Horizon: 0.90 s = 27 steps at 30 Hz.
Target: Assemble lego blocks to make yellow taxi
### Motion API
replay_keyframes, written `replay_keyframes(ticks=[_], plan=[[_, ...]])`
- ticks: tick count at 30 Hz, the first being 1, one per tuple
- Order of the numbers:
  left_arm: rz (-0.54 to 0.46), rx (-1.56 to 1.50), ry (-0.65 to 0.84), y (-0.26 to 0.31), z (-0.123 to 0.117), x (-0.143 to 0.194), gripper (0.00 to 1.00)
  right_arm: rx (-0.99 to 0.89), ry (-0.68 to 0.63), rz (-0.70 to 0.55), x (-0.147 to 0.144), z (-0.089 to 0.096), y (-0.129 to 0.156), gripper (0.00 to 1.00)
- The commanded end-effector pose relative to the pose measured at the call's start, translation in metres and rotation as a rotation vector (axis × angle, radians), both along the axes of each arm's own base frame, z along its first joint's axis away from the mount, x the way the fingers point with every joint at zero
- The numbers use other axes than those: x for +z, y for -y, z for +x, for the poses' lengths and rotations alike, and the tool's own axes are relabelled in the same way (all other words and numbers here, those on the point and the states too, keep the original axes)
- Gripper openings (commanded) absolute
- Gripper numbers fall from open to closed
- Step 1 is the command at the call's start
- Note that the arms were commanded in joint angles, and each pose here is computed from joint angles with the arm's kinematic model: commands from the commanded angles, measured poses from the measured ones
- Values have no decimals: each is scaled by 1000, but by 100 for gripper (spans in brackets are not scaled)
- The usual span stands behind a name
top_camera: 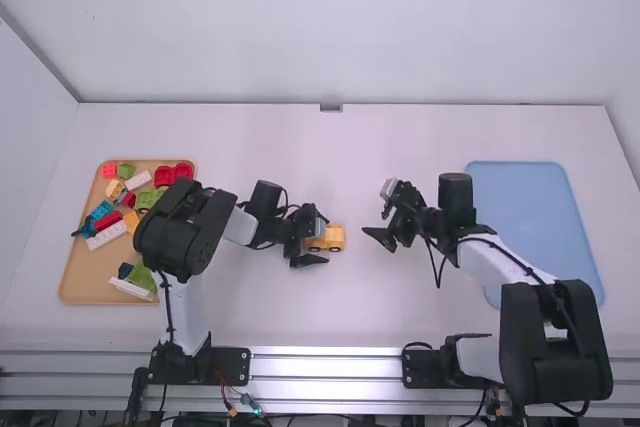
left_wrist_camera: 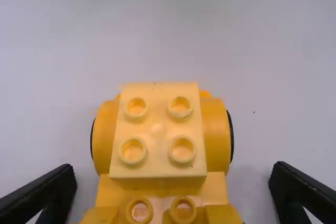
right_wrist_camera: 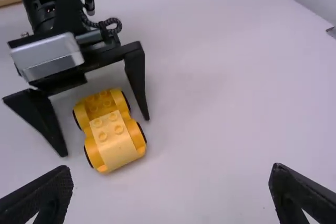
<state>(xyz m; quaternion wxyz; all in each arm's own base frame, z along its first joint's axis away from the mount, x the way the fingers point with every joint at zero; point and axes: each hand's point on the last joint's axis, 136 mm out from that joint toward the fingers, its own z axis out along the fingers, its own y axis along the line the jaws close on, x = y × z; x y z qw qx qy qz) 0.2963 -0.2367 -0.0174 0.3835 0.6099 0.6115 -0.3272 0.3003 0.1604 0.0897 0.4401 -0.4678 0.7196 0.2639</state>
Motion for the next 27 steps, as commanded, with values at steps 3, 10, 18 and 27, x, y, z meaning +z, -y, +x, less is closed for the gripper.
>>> replay_keyframes(ticks=[3, 10, 18, 27], plan=[[-40, 32, -46, -4, -3, 16, 99, -24, -20, 50, 6, -2, -4, 99], [-62, 156, -22, -37, 7, 77, 99, -25, -16, 51, 7, -1, -4, 98], [-61, 651, -171, -146, 26, 137, 99, -25, 5, 52, 10, 2, -4, 98], [-96, 1531, -358, -293, 41, 145, 99, -44, 27, 75, 18, 8, -4, 99]])
